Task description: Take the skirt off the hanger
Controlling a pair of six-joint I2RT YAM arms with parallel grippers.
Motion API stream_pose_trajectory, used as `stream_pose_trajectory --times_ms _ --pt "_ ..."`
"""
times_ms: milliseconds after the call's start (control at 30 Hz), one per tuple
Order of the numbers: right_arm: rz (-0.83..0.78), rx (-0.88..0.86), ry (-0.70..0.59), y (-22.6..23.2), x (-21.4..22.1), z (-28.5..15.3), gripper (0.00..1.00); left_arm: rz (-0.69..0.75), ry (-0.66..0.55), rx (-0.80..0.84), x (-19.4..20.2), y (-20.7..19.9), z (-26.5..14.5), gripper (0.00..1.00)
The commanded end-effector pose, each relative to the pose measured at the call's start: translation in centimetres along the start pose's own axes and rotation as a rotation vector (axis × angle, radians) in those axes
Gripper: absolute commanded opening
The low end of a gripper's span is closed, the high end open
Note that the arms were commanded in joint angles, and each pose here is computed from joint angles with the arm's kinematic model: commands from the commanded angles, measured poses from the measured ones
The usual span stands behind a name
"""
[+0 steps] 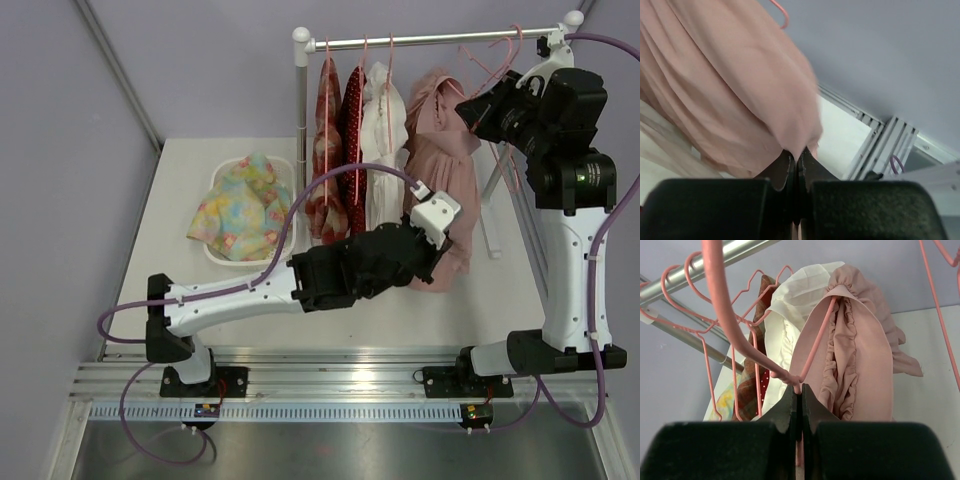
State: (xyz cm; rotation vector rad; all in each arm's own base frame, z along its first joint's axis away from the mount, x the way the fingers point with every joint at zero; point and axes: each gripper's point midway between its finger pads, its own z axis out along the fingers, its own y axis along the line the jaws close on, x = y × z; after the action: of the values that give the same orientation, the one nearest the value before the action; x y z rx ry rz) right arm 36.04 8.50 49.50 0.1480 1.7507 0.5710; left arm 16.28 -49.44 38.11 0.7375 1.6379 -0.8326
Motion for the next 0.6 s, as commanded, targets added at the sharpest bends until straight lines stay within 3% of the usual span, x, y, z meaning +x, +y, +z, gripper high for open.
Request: stream_pose_trajectory --times_ms 0,33,233,367,567 --pt "-0.032 -0.027 -0.118 1.2 -2.9 -1.0 0.0 0.029 -0.095 -0.006 -3.5 -3.9 -5.1 0.0" --pt "-0.038 -0.02 -0.119 1.1 -2.9 -1.0 0.0 0.055 -0.091 0.051 -3.0 -7.2 -7.3 0.0" --pt "-0.044 -0.001 -0.119 0.6 -2.8 -0.5 0.0 0.188 0.018 0.091 2.0 -13.3 -13.4 0.0" --pt "-0.05 0.017 -0.124 0.2 -2.9 -0.5 0.0 0.196 0.086 0.092 6.0 -13.8 -14.9 0.0" --pt "-0.026 0.191 -0.232 -2.7 -4.4 -2.1 0.0 0.249 0.106 0.178 7.0 -17.2 -15.2 0.0"
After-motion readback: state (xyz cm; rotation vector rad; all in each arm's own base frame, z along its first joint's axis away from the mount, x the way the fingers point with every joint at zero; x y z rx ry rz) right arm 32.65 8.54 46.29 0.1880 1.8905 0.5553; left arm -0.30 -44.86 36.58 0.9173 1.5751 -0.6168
